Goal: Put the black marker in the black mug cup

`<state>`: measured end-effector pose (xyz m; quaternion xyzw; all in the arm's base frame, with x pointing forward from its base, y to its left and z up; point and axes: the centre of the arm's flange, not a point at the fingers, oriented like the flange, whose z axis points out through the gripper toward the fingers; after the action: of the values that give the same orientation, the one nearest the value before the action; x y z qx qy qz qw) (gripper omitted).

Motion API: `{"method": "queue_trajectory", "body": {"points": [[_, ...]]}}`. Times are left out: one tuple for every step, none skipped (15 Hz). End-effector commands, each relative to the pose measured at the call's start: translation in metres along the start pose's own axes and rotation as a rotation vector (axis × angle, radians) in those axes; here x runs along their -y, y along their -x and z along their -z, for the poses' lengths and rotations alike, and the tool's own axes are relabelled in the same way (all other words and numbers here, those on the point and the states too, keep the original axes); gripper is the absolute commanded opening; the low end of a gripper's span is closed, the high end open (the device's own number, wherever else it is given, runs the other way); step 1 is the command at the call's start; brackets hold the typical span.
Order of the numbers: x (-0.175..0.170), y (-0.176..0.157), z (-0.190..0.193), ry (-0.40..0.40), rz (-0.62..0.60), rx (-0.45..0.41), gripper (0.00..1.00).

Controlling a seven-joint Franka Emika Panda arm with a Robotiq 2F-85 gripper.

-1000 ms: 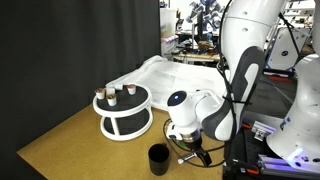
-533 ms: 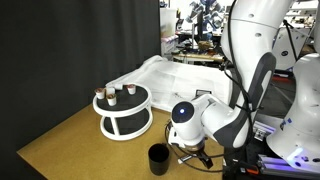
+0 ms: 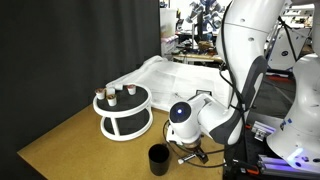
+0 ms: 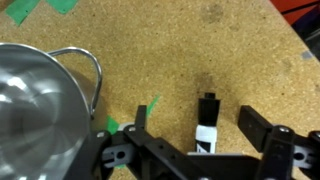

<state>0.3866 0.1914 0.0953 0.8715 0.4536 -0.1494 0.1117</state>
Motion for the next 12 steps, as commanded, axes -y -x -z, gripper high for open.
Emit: {"method": "queue_trajectory", "body": {"points": [[-0.0054, -0.0049, -0.002, 0.009, 0.011, -0.015, 0.61], [-0.0044, -0.005, 0.0002, 0.012, 0.011, -0.016, 0.54], [-0.0033, -0.0057, 0.0023, 0.013, 0.011, -0.018, 0.48], [-0.0025, -0.006, 0.004, 0.014, 0.012, -0.019, 0.39], [-0.0021, -0.0065, 0.005, 0.015, 0.012, -0.021, 0.33], [-0.0019, -0.0069, 0.0056, 0.014, 0.013, -0.022, 0.26], [-0.002, -0.0072, 0.0053, 0.012, 0.012, -0.025, 0.19], [-0.0022, -0.0072, 0.0051, 0.009, 0.012, -0.026, 0.12], [-0.0021, -0.0073, 0.0045, 0.007, 0.012, -0.028, 0.04], [-0.002, -0.0072, 0.0044, 0.004, 0.011, -0.028, 0.01], [-0.0019, -0.0065, 0.0041, 0.002, 0.011, -0.028, 0.02], [-0.0018, -0.006, 0.0047, -0.002, 0.011, -0.028, 0.05]]}}
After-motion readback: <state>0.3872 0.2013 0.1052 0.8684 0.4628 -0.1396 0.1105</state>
